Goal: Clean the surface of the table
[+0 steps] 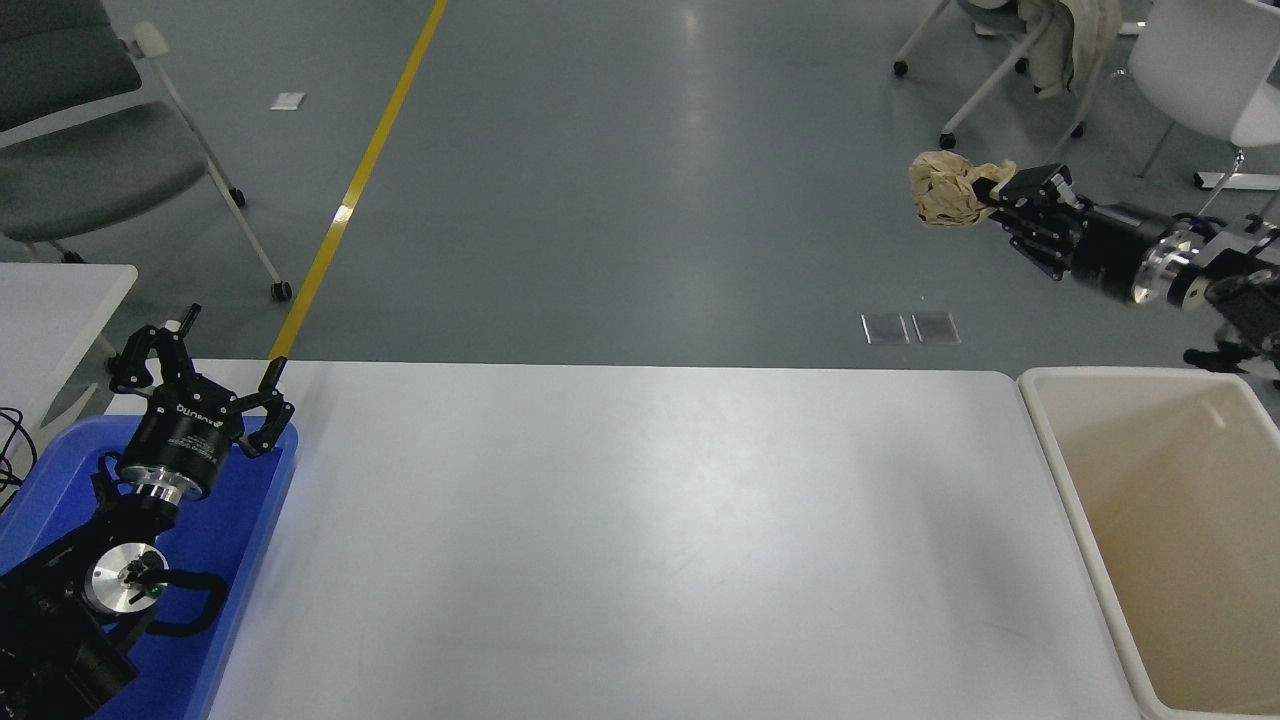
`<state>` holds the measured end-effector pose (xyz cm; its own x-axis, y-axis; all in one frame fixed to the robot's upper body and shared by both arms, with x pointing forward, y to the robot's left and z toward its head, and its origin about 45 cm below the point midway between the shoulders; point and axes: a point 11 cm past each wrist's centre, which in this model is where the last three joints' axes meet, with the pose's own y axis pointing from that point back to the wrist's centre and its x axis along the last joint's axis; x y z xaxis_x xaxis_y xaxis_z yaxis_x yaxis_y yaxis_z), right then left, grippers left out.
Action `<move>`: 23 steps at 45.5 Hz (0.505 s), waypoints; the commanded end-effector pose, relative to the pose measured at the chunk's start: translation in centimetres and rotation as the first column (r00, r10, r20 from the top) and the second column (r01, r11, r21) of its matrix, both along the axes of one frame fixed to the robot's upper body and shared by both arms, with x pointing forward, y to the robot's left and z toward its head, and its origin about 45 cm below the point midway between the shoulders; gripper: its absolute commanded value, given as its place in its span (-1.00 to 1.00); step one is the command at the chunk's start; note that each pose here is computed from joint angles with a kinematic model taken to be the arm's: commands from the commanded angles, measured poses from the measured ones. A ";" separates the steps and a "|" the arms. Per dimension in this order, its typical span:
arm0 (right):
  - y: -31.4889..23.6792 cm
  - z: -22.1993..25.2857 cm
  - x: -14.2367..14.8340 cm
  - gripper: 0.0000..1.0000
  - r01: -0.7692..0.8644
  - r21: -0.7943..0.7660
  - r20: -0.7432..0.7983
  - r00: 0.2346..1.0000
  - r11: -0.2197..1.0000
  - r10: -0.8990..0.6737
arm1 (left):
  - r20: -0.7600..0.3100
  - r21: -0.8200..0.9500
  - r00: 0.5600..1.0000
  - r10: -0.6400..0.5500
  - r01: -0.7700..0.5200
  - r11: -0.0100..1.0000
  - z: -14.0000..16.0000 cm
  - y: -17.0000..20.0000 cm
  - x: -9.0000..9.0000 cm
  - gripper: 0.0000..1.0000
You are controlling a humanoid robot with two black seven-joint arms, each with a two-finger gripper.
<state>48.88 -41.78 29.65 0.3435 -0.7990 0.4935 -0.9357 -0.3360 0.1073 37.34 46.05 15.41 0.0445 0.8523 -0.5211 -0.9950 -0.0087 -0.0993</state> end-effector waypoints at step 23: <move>-11.5 -3.1 -4.6 -1.00 0.492 0.210 -0.086 0.870 0.845 -0.485 | -0.001 0.001 1.000 0.002 -0.002 1.000 0.0 0.1 0.0 1.00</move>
<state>45.82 -50.43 27.73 0.0342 -0.9374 0.3466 -0.9960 -0.0032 0.0897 37.33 46.06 15.43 0.0445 0.8525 -0.5209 -0.9950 -0.0088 -0.0994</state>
